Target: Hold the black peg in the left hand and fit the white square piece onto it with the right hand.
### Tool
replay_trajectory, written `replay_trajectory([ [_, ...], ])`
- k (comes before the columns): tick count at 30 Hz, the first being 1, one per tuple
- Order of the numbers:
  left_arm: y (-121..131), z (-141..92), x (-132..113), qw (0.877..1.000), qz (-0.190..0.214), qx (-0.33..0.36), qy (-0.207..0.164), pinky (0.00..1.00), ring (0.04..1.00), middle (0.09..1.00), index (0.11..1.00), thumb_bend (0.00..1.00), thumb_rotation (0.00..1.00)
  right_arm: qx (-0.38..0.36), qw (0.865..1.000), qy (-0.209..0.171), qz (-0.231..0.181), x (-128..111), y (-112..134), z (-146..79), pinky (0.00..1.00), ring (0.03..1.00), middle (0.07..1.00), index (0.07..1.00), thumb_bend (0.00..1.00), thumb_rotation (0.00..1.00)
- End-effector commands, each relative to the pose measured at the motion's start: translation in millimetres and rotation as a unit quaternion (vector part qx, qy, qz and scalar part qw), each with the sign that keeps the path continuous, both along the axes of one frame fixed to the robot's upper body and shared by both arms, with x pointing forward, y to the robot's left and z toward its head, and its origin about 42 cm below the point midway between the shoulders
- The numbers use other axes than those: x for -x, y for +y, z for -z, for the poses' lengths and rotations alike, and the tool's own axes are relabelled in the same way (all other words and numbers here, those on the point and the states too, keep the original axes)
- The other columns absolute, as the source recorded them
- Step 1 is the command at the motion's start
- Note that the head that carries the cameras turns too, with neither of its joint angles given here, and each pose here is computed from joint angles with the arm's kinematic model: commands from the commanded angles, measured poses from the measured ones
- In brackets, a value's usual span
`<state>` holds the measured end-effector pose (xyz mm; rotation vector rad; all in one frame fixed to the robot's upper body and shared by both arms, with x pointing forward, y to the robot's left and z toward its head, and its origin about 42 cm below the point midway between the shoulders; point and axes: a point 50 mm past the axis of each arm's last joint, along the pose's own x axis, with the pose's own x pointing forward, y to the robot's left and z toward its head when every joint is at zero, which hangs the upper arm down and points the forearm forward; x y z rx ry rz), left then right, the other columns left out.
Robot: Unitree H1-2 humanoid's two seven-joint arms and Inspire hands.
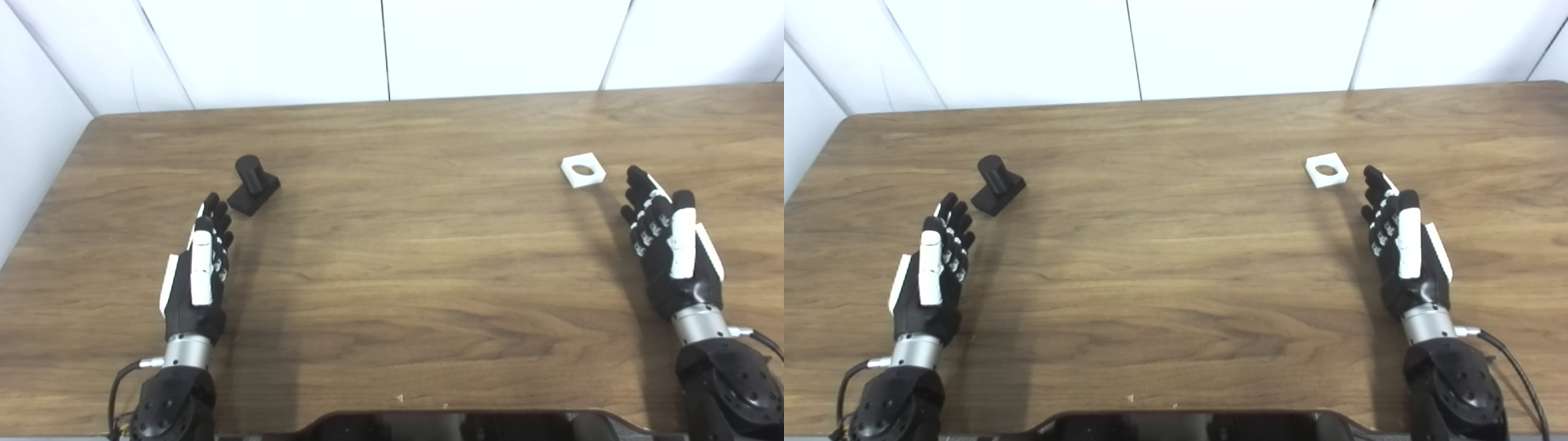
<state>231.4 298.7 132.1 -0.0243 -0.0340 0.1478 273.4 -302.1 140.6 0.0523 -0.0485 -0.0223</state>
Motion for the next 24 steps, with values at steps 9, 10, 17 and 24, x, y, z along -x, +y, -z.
replay_trajectory([
  [9,3.2,-12.0,-1.9,0.999,0.01,-0.019,-0.029,1.0,1.0,1.0,1.0,0.5,1.0,0.005,0.999,-0.046,-0.005,-8.9,0.3,-19.9,1.0,1.0,0.986,0.922,0.68,1.0],
  [10,3.1,-11.8,-2.2,0.999,0.011,-0.018,-0.029,1.0,1.0,1.0,1.0,0.5,1.0,0.005,0.999,-0.046,-0.005,-8.9,0.2,-19.9,1.0,1.0,0.986,0.923,0.68,1.0],
  [17,3.1,-12.3,-3.2,0.999,0.013,-0.023,-0.029,1.0,1.0,1.0,1.0,0.48,1.0,0.004,0.999,-0.047,-0.006,-9.9,0.7,-19.0,1.0,1.0,0.983,0.919,0.67,1.0],
  [24,2.4,-20.5,-9.5,0.995,-0.014,-0.097,-0.009,1.0,1.0,1.0,1.0,0.54,0.74,0.007,0.999,-0.048,-0.008,-11.1,-0.2,-17.1,1.0,1.0,0.983,0.917,0.66,1.0],
])
